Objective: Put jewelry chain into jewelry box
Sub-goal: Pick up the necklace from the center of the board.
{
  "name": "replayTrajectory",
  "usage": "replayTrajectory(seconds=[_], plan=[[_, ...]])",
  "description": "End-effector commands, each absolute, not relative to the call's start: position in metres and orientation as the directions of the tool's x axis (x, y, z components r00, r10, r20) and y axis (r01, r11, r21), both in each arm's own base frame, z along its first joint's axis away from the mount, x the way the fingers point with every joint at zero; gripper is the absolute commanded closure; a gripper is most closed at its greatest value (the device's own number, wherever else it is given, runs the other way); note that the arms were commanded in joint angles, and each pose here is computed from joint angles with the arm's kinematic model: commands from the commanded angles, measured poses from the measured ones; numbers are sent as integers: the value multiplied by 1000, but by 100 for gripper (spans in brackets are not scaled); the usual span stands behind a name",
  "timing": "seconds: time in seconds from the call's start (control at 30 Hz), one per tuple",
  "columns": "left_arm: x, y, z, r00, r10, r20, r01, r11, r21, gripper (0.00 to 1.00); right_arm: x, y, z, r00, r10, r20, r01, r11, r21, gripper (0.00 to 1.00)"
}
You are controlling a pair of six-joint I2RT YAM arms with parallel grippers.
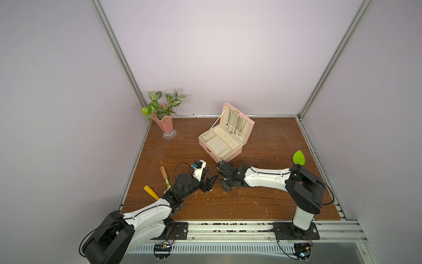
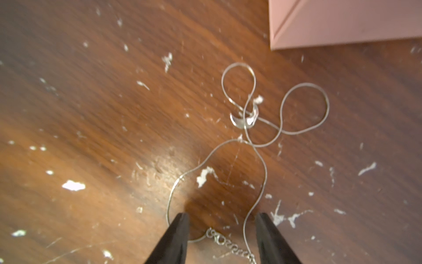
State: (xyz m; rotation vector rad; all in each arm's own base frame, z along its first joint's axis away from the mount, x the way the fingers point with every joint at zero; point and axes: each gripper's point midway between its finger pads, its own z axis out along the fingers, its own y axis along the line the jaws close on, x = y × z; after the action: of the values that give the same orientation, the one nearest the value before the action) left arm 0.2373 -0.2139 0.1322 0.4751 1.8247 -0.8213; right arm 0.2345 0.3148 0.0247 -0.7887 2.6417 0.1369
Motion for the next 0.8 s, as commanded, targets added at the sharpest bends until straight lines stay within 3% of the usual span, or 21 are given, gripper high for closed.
replayTrajectory(seconds=[0.0,0.17,0.6,0.7,0.77], plan=[[233,-212,128,-380,-33,-924,658,693,-295,32,229,309,25,-803,-480,-353,-504,863,-27,51],[231,-209,131,-367,-39,-929,659,694,-289,32,225,303,16,-819,-468,-332,-485,874,-35,56],[227,-208,135,-364,-50,-930,663,687,-296,32,216,289,10,-841,-460,-285,-461,885,-67,90],[227,-207,135,-363,-50,-930,662,688,-296,31,219,288,17,-834,-455,-313,-457,887,-71,100],[227,-207,136,-360,-51,-931,662,689,-294,31,223,292,27,-820,-450,-354,-460,886,-61,100]])
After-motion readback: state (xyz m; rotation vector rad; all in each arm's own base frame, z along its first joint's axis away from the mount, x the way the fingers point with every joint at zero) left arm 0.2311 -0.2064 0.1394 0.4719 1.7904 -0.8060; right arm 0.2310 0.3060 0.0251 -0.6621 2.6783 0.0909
